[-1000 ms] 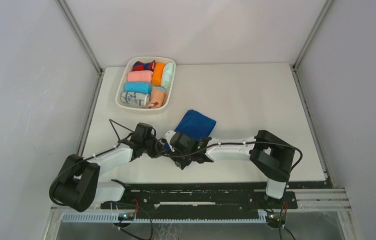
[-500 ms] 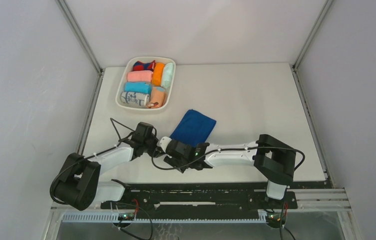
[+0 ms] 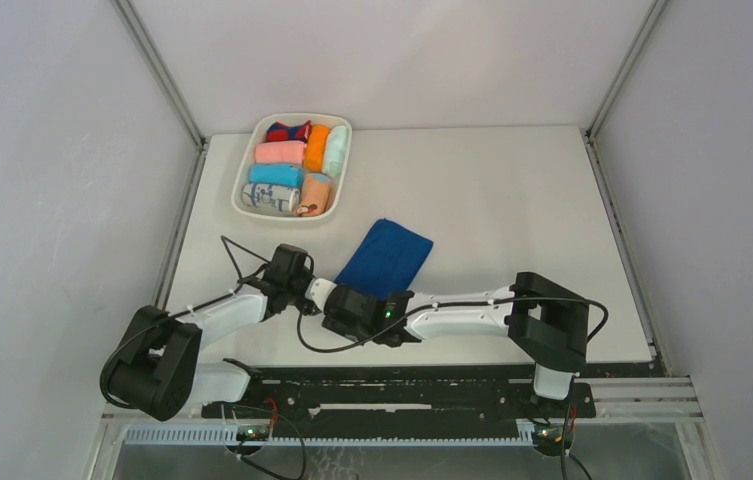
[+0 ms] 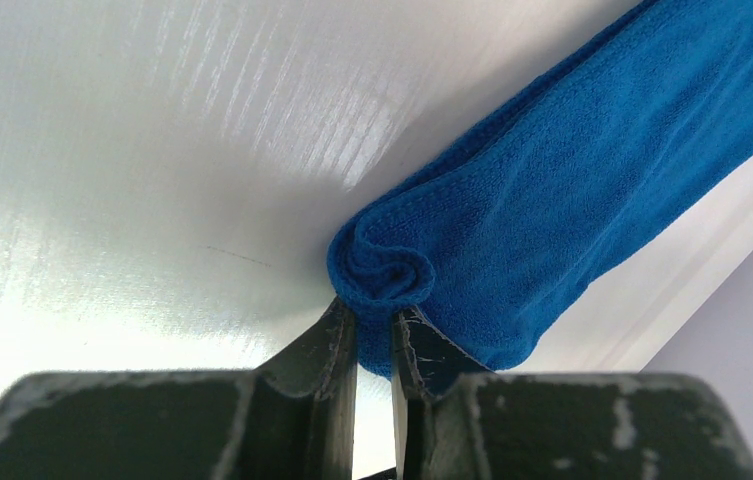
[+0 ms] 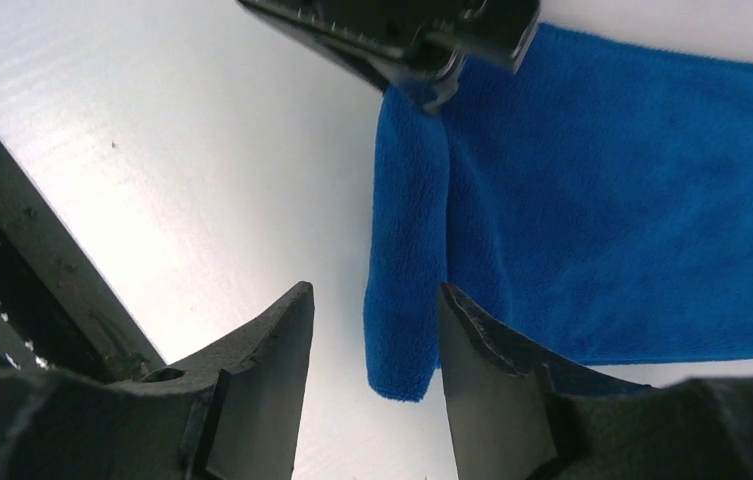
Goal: Roll the towels
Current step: Roll the towel at the center of the board.
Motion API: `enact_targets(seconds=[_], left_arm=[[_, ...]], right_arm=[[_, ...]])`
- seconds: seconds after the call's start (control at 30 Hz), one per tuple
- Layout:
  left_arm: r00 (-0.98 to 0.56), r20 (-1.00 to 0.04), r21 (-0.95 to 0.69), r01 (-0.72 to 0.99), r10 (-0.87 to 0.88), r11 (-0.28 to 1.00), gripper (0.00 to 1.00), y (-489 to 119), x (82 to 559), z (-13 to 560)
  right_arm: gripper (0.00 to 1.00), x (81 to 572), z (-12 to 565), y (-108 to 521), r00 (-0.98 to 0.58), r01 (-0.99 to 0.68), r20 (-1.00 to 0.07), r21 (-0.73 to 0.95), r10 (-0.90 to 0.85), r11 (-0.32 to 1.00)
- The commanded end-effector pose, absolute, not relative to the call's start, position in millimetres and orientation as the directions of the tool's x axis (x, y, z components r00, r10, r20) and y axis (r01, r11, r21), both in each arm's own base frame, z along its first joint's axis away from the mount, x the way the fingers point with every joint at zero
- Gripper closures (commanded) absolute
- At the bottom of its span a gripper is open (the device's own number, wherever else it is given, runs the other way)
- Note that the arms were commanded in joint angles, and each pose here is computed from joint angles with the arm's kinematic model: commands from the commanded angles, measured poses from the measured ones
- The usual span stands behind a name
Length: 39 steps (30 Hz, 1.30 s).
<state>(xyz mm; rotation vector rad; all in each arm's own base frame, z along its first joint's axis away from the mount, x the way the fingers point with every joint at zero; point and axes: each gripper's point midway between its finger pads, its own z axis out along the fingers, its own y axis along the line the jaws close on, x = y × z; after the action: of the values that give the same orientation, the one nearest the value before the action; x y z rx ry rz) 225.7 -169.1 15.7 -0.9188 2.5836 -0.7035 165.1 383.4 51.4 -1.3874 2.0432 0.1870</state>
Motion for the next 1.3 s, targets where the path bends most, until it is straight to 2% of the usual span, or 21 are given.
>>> enact_targets(seconds=[0.0,0.6,0.73,0.9,1.0,1.13,1.27], left_arm=[[-0.770,-0.134,-0.469,-0.506,-0.624,0.724,0.81,-161,216,6],[-0.774,-0.135,-0.456,-0.505,-0.618,0.733,0.81,-160,215,3],[-0.774,-0.137,-0.452,-0.506,-0.618,0.734,0.81,-159,214,3],[-0.769,-0.143,-0.442,-0.514,-0.623,0.735,0.80,-157,216,5],[-0.761,-0.148,-0.439,-0.521,-0.631,0.732,0.80,-154,217,6],[-0.754,-0.144,-0.431,-0.536,-0.641,0.726,0.80,-150,213,6],[-0.723,-0.173,-0.450,-0.546,-0.669,0.706,0.75,-141,212,15]], right_arm=[[0.52,173,62,398,-0.189,-0.860,-0.607,-0.277,-0.772,0.428],[0.55,173,22,362,-0.257,-0.835,-0.469,-0.333,-0.845,0.438],[0.60,168,15,356,-0.285,-0.846,-0.454,-0.295,-0.844,0.444],[0.73,162,7,346,-0.340,-0.852,-0.419,-0.242,-0.842,0.465],[0.83,157,4,345,-0.379,-0.861,-0.419,-0.168,-0.825,0.480],[0.99,141,9,357,-0.438,-0.883,-0.448,0.055,-0.779,0.465],[1.00,127,24,375,-0.510,-0.860,-0.473,0.315,-0.719,0.402]])
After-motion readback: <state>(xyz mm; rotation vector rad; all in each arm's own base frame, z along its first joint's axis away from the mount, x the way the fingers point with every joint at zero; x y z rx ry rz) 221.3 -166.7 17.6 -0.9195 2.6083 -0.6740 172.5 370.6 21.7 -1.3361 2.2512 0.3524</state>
